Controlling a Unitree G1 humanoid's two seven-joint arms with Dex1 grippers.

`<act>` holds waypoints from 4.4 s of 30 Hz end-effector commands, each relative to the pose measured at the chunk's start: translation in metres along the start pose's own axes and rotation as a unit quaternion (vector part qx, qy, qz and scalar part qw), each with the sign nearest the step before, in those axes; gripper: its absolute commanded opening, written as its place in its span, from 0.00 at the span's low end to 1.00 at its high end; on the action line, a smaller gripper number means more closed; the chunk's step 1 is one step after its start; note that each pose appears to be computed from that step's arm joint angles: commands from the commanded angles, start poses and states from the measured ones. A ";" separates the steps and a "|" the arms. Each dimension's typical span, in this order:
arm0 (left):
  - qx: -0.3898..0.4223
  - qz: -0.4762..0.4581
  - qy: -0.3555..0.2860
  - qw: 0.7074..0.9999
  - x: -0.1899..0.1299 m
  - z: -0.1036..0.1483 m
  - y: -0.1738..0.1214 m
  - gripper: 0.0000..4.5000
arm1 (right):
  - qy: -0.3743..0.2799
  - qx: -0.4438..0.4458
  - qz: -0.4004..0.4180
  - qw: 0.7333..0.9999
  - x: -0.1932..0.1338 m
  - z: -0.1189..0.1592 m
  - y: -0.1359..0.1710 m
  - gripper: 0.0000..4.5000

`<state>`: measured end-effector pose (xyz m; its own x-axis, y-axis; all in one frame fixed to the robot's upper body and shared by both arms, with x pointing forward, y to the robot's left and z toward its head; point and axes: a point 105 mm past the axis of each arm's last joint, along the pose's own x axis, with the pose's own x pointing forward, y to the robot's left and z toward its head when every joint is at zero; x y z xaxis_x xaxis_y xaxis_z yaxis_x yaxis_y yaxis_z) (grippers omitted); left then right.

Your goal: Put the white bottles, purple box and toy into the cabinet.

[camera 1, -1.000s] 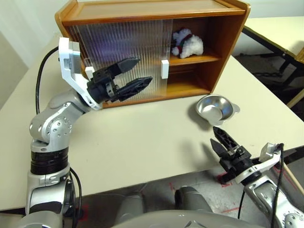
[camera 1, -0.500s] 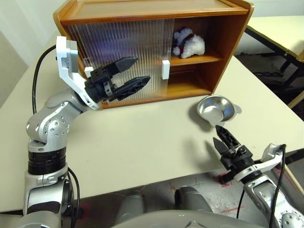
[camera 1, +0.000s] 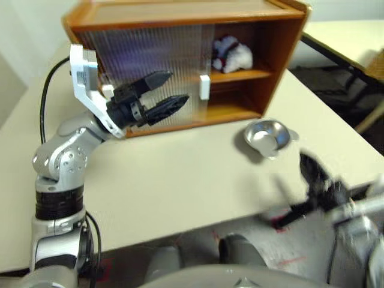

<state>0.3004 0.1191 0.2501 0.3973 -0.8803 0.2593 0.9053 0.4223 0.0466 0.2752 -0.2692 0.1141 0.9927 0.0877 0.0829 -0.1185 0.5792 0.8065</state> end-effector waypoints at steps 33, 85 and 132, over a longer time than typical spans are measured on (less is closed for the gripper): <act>-0.005 -0.029 -0.001 1.000 0.012 -0.004 0.005 1.00 | -0.033 -0.455 -0.044 0.889 -0.014 0.144 -0.089 0.99; -0.005 0.002 0.001 1.000 0.002 -0.002 -0.001 1.00 | 0.151 0.135 -0.021 0.979 0.024 0.018 -0.058 0.99; 0.003 0.022 0.003 1.000 -0.003 0.000 -0.002 1.00 | 0.166 0.149 -0.041 0.974 0.044 -0.002 -0.062 0.99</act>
<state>0.2991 0.1204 0.2498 0.4376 -0.8609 0.2597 0.8862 0.4618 0.0378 0.3256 -0.3006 0.0677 0.9349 0.3277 -0.1364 0.0161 0.3446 0.9386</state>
